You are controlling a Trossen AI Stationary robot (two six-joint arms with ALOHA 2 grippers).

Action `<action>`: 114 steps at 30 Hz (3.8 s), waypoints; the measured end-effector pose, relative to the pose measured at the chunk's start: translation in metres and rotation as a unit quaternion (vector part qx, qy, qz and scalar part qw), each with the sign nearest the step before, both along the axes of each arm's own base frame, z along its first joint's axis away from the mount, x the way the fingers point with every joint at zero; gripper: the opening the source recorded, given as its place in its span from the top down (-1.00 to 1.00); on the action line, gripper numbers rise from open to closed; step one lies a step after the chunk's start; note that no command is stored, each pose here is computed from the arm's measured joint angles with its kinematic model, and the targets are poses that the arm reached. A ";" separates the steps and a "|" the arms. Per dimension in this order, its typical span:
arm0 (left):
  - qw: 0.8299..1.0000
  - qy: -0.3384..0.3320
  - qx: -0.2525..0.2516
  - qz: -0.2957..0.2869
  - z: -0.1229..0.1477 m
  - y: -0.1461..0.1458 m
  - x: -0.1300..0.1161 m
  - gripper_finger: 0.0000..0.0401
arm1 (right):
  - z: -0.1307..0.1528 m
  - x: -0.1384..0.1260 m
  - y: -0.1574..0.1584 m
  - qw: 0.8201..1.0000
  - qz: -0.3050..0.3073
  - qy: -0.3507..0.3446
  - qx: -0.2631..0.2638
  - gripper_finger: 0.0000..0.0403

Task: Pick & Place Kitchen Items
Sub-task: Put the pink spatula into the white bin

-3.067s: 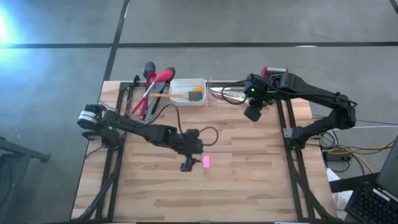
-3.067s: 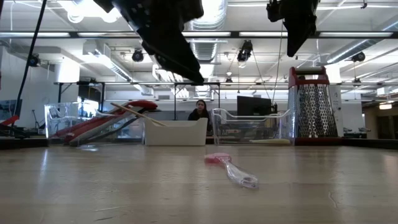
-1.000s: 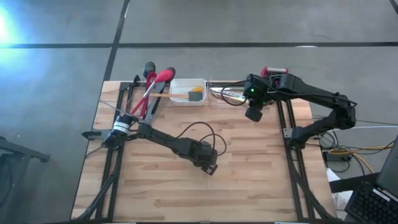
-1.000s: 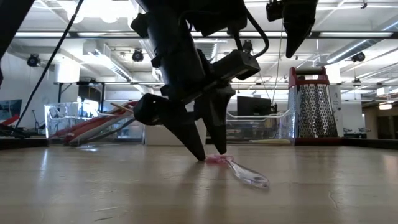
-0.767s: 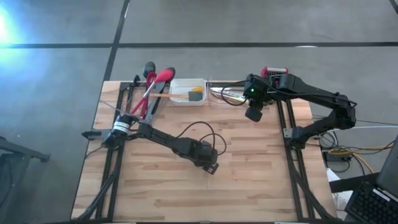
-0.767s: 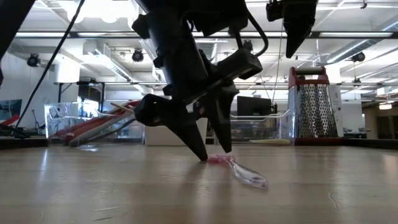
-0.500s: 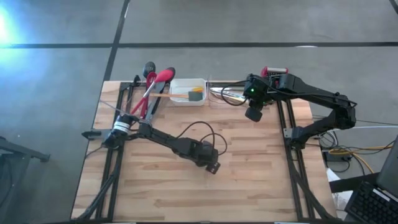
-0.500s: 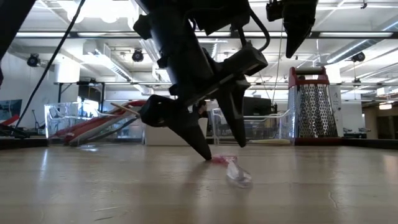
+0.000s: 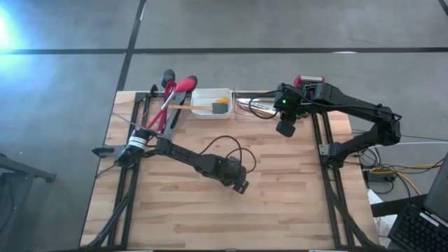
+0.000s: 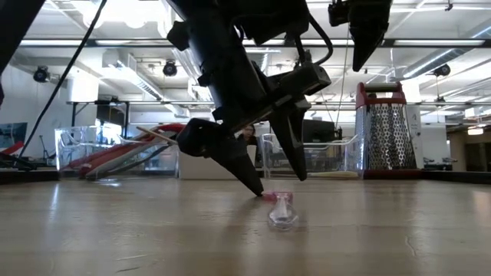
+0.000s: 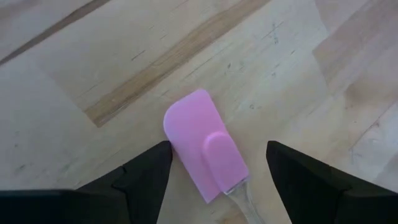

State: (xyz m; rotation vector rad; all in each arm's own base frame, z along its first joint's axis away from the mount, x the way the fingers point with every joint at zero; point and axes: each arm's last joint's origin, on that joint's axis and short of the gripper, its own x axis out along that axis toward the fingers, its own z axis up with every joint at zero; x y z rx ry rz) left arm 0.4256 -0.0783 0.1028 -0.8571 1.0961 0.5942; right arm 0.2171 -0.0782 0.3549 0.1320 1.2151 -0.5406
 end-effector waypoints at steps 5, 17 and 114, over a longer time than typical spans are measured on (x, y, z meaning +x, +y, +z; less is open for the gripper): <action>1.000 0.010 -0.019 -0.008 -0.003 -0.001 -0.001 -0.36 | 0.000 0.000 0.000 1.000 0.002 0.001 0.000 0.53; 0.999 0.005 0.024 -0.031 0.071 -0.002 0.001 -0.36 | 0.000 0.000 0.000 1.000 0.006 0.003 -0.001 0.53; 1.000 0.008 0.015 -0.020 0.061 -0.028 0.024 -0.21 | 0.000 0.000 0.000 0.999 0.037 0.014 -0.010 0.53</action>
